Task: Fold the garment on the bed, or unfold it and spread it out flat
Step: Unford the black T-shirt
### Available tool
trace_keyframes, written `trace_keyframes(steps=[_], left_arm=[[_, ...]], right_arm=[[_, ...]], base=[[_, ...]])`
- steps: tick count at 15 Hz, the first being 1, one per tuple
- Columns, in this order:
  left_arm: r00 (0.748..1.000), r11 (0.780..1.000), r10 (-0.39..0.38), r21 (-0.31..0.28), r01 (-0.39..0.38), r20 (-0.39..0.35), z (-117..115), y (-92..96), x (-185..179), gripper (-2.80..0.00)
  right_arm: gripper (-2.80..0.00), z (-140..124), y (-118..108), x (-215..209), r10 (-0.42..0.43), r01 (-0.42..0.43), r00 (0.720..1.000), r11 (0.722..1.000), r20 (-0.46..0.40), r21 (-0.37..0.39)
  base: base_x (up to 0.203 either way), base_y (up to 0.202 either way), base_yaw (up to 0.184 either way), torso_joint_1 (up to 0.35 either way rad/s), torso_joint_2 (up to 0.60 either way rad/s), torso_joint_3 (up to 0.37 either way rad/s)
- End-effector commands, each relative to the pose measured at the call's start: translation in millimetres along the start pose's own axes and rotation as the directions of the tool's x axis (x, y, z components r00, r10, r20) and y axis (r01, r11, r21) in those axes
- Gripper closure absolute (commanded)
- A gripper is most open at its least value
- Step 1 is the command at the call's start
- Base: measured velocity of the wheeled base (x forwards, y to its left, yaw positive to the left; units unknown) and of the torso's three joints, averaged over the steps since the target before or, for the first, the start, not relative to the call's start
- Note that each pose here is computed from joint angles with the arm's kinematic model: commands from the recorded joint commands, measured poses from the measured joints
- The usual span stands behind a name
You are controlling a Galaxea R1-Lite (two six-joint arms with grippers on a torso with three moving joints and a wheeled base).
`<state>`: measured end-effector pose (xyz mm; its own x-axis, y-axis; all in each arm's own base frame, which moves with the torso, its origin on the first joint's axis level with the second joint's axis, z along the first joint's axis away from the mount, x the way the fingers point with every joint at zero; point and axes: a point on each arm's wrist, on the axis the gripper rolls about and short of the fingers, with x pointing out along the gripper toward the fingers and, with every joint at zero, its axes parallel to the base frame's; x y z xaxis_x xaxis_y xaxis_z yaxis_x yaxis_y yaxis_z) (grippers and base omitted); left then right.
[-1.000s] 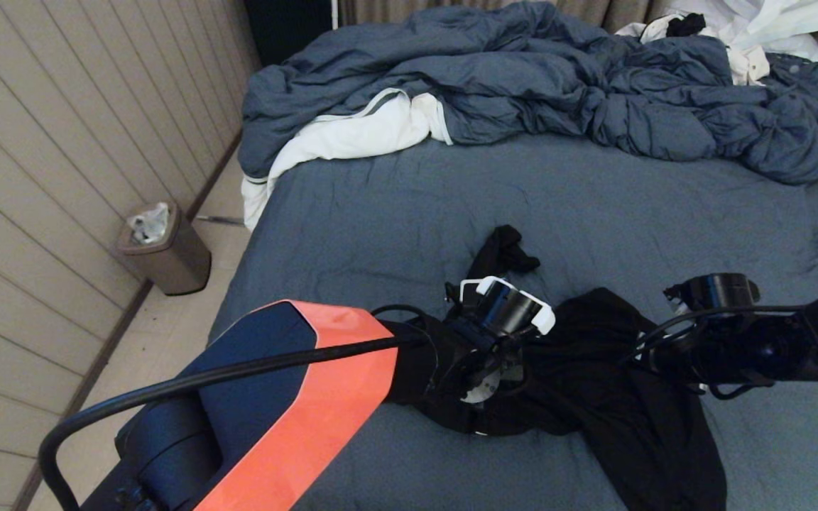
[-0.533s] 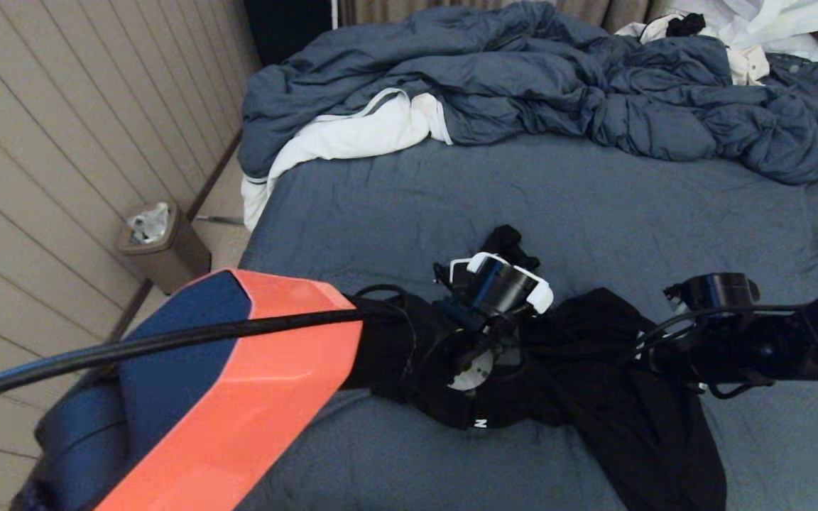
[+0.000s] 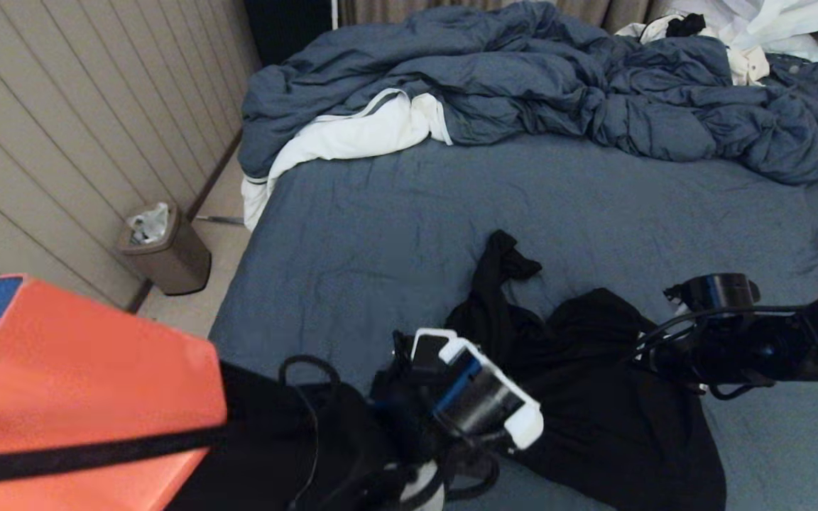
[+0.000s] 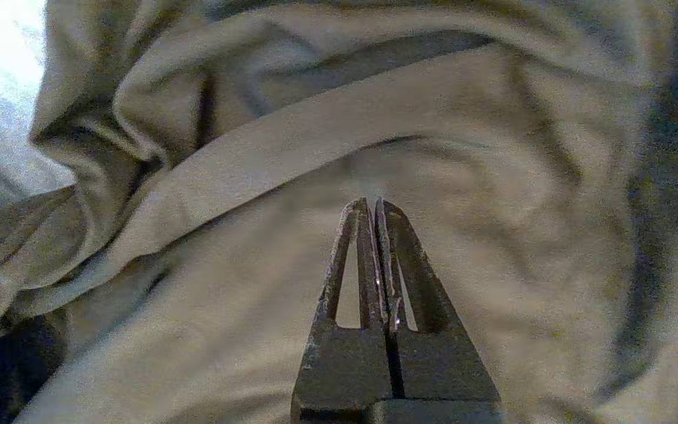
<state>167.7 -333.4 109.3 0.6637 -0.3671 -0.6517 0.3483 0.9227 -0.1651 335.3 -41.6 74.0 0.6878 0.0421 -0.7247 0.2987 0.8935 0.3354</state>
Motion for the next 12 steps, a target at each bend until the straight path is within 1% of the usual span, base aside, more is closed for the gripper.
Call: trace_keyframes(steps=[1, 2, 3, 4, 5, 7, 10, 12], left_arm=[[0.998, 0.997, -0.027, 0.074, 0.032, -0.057, -46.2, 2.4, -20.6, 0.00], [0.996, 0.994, -0.045, 0.100, 0.052, -0.071, -64.6, -1.2, -20.8, 0.00], [0.996, 0.992, -0.056, 0.107, 0.064, -0.072, -75.3, -4.0, -16.1, 0.00], [0.996, 0.992, -0.063, 0.104, 0.070, -0.070, -80.3, -5.2, -11.8, 0.00], [0.995, 0.991, -0.061, 0.112, 0.070, -0.083, -84.9, -4.6, -10.6, 0.00], [0.992, 0.987, -0.049, 0.145, 0.065, -0.113, -101.5, -5.7, -4.7, 0.00], [0.993, 0.987, -0.052, 0.147, 0.067, -0.104, -110.8, -8.1, 4.9, 0.00], [0.993, 0.988, -0.045, 0.142, 0.060, -0.108, -112.6, -5.2, 3.3, 0.00]], right_arm=[[0.00, 1.5, -0.3, -1.0, 0.001, -0.001, 1.000, 1.000, 0.007, 0.003], [0.00, 1.3, -0.4, -0.6, 0.001, -0.001, 1.000, 1.000, 0.006, 0.002], [0.00, 1.3, -0.6, 0.3, 0.000, 0.000, 1.000, 1.000, 0.005, 0.002], [0.00, 1.2, -0.7, 1.2, 0.000, 0.000, 1.000, 1.000, 0.003, 0.002], [0.00, 1.4, -0.7, 1.6, 0.000, 0.000, 1.000, 1.000, 0.003, 0.002], [0.00, 1.6, -0.2, 2.1, 0.002, -0.002, 1.000, 1.000, 0.006, 0.001], [0.00, 1.4, -0.3, 2.7, 0.005, -0.005, 1.000, 1.000, 0.014, -0.002], [0.00, 0.8, -0.6, 3.2, 0.004, -0.004, 1.000, 1.000, 0.011, -0.018]], base=[[0.000, 0.000, 0.000, 0.000, 0.00, 0.000], [0.000, 0.000, 0.000, 0.000, 0.00, 0.000], [0.000, 0.000, 0.000, 0.000, 0.00, 0.000], [0.000, 0.000, 0.000, 0.000, 0.00, 0.000], [0.000, 0.000, 0.000, 0.000, 0.00, 0.000], [0.000, 0.000, 0.000, 0.000, 0.00, 0.000], [0.000, 0.000, 0.000, 0.000, 0.00, 0.000], [0.000, 0.000, 0.000, 0.000, 0.00, 0.000]])
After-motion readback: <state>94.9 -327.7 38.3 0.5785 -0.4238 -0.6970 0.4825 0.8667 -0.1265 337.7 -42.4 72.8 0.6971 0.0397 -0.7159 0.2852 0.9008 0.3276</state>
